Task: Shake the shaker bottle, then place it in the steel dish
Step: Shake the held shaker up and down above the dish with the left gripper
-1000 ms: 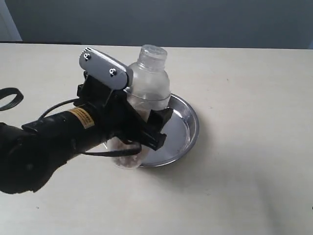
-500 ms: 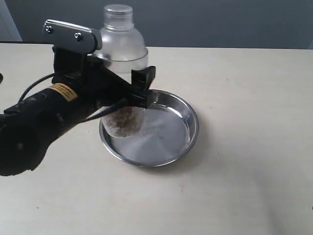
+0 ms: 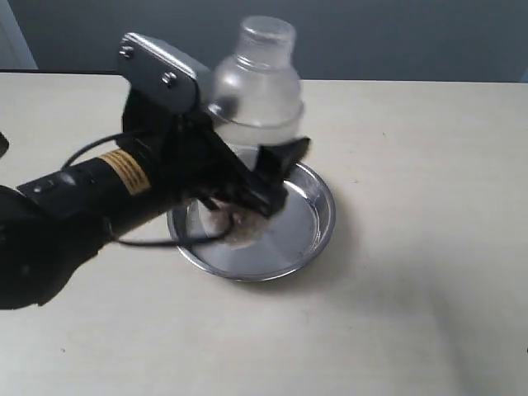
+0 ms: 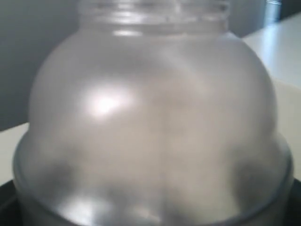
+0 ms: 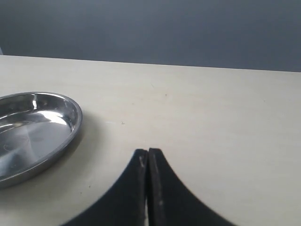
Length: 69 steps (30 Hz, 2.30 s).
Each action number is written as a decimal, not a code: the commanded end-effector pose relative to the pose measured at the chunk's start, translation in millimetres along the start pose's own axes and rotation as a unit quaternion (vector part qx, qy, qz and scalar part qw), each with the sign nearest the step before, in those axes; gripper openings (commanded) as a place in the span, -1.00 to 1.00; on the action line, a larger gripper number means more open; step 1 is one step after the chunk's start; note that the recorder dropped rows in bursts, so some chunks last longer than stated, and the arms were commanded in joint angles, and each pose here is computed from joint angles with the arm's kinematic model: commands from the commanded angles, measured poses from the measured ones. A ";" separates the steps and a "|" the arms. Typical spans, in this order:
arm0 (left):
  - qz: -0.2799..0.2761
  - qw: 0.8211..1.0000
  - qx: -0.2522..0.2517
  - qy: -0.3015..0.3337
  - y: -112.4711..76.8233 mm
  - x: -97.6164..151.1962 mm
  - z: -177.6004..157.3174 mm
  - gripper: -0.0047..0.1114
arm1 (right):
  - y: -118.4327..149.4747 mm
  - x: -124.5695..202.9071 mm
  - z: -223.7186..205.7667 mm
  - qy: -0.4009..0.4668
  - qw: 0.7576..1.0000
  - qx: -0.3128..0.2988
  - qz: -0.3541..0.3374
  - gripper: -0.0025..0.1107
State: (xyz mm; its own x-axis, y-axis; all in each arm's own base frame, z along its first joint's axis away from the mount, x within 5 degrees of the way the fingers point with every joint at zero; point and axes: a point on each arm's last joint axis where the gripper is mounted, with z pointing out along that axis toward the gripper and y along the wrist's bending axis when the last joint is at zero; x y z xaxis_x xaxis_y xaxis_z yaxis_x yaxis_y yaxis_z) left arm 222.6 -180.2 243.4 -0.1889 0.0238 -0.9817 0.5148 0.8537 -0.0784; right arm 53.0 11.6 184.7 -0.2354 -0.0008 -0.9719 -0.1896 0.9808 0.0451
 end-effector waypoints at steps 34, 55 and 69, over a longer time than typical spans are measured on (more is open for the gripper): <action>0.035 0.937 0.038 -0.344 -19.7 -101.8 -31.7 -0.92 | -0.2 -1.0 -0.2 -0.008 1.000 0.001 -0.003 -0.97; 0.055 0.953 0.068 -0.291 -29.8 -150.3 -46.7 -0.92 | -0.2 -1.0 -0.2 -0.008 1.000 0.001 -0.003 -0.97; 0.030 0.992 0.035 -0.118 -22.5 -40.3 -3.0 -0.92 | -0.2 -1.0 -0.2 -0.008 1.000 0.001 -0.003 -0.97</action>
State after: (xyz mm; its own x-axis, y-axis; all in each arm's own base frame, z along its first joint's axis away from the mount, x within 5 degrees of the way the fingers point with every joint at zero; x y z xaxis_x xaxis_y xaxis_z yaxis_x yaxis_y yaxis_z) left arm 217.7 -198.5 260.3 -0.1215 0.0770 -0.9896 0.5931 0.8050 -0.0102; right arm 53.1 11.6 184.8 -0.2337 -0.0005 -0.9723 -0.1896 0.9808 0.0451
